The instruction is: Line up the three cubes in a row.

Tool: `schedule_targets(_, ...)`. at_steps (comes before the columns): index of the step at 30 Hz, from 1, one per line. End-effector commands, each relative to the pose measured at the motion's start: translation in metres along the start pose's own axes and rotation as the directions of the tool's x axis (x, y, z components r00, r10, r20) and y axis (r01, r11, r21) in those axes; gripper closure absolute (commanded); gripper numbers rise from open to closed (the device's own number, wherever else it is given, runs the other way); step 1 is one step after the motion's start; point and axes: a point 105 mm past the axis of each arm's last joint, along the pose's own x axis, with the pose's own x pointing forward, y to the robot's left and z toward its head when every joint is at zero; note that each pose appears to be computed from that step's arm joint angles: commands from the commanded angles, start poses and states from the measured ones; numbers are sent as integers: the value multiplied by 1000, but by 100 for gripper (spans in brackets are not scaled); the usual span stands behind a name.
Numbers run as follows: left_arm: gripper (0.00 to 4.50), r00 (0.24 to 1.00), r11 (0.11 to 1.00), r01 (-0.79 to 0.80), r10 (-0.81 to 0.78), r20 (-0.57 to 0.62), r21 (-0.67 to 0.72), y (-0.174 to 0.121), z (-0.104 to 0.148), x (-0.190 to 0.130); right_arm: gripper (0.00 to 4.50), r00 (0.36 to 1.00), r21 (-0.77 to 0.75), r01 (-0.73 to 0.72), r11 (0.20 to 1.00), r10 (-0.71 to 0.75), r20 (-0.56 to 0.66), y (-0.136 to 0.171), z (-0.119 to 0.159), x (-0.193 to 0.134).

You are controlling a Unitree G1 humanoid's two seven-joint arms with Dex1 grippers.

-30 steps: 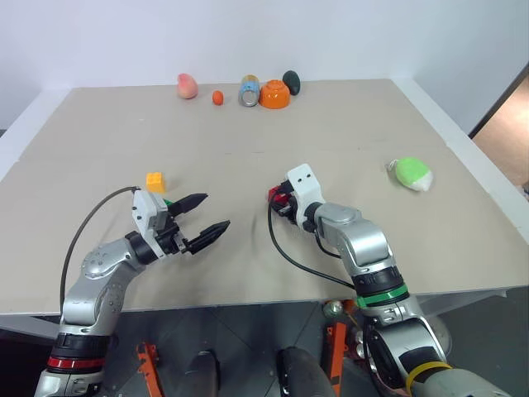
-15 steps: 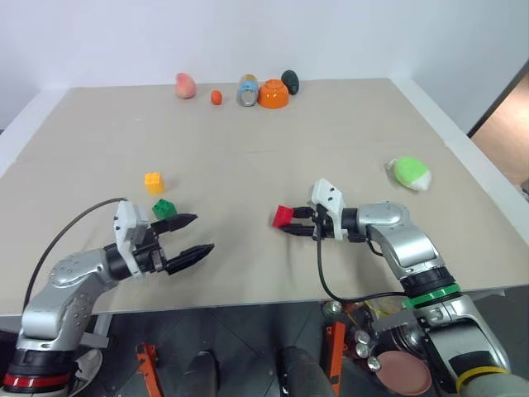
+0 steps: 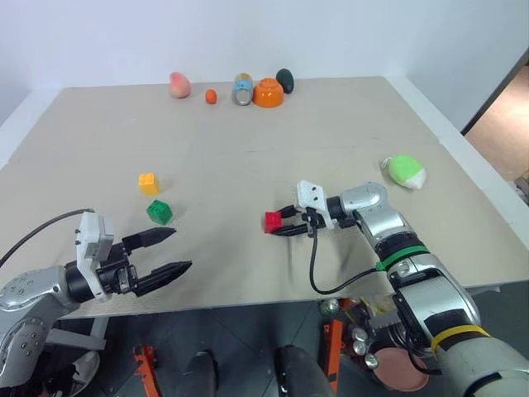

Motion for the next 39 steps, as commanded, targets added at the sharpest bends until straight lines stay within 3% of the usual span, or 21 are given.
schedule_targets(1,0,1000,999,-7,6,14,34,-4,10,-4,328,998,-7,-68,998,67,-13,4,1,5)
schedule_targets(14,0,1000,1000,-4,4,6,30,-4,7,1,328,984,57,-157,986,161,-79,15,-14,4)
schedule_targets(21,0,1000,1000,-3,3,10,28,-4,5,3,328,986,65,-136,989,141,-86,12,-16,6)
schedule_targets(23,0,1000,1000,-4,4,12,28,-4,4,3,225,989,81,-111,990,118,-84,9,-17,7)
schedule_targets(30,0,1000,1000,-8,8,19,23,-3,1,5,4,991,112,-79,991,90,-99,5,-20,1)
schedule_targets(34,0,998,998,-52,52,33,25,4,-1,1,4,986,116,-68,991,85,-146,1,-23,-17)
schedule_targets(39,0,985,985,-164,167,50,-48,12,-7,-10,4,971,90,-73,993,92,-222,-3,-22,-64)
